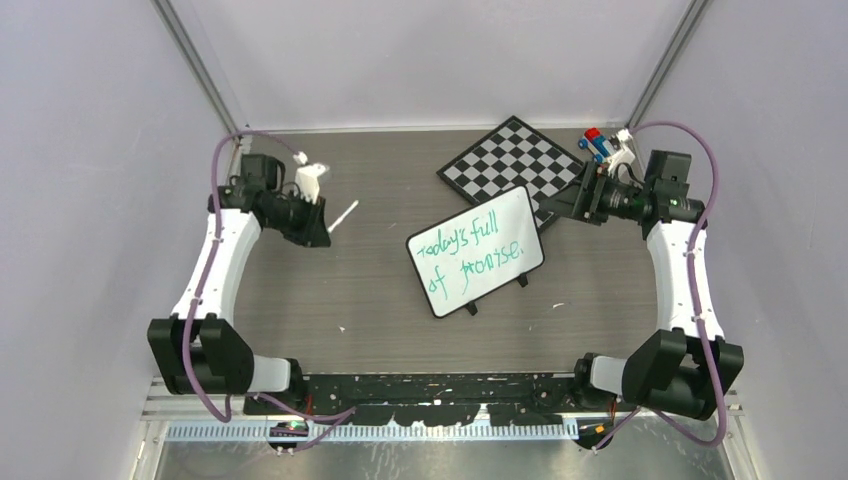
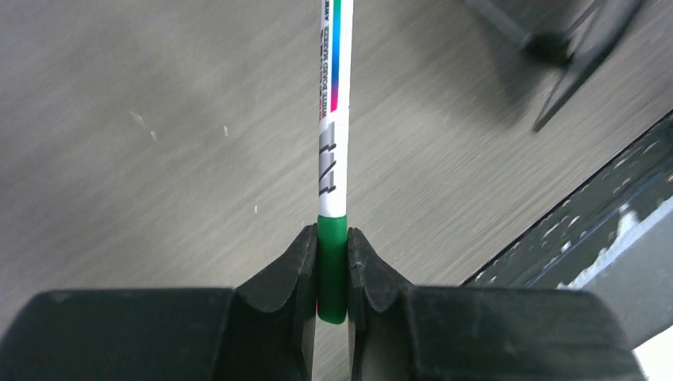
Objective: Write a sentence on the whiteboard
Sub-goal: Place the whiteboard marker at the center of the board.
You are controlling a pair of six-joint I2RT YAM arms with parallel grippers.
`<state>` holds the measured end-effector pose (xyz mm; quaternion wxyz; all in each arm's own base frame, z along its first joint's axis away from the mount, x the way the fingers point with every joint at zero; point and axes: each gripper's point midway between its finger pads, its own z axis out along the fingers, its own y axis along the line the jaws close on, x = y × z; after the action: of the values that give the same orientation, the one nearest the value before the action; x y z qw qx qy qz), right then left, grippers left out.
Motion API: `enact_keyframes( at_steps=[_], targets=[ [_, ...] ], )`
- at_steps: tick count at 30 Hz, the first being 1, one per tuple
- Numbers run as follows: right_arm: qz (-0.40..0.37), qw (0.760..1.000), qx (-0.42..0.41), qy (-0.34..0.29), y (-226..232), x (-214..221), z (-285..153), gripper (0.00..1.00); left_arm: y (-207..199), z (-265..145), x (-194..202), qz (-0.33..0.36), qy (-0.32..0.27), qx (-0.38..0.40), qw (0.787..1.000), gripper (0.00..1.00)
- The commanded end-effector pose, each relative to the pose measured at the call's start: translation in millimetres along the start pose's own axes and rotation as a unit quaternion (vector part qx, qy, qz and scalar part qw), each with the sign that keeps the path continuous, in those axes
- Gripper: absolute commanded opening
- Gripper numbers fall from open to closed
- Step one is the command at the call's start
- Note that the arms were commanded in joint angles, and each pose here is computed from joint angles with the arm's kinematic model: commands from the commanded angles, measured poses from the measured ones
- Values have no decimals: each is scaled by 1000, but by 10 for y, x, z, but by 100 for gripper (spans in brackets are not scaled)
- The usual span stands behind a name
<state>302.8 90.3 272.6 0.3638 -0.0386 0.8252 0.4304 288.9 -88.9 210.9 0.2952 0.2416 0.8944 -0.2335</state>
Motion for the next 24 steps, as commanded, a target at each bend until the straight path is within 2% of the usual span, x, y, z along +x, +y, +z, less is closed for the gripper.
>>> enact_keyframes(
  at_steps=[1, 10, 24],
  targets=[
    [6, 999, 31, -9, -261, 83, -98, 78, 370, 231, 558, 35, 76, -56, 995, 6],
    [24, 999, 46, -14, -411, 99, -128, 78, 690, 696, 1110, 21, 140, -80, 987, 11],
    [30, 999, 34, -3, -413, 153, -108, 79, 780, 1036, 1449, 52, 207, -91, 973, 31]
  ],
)
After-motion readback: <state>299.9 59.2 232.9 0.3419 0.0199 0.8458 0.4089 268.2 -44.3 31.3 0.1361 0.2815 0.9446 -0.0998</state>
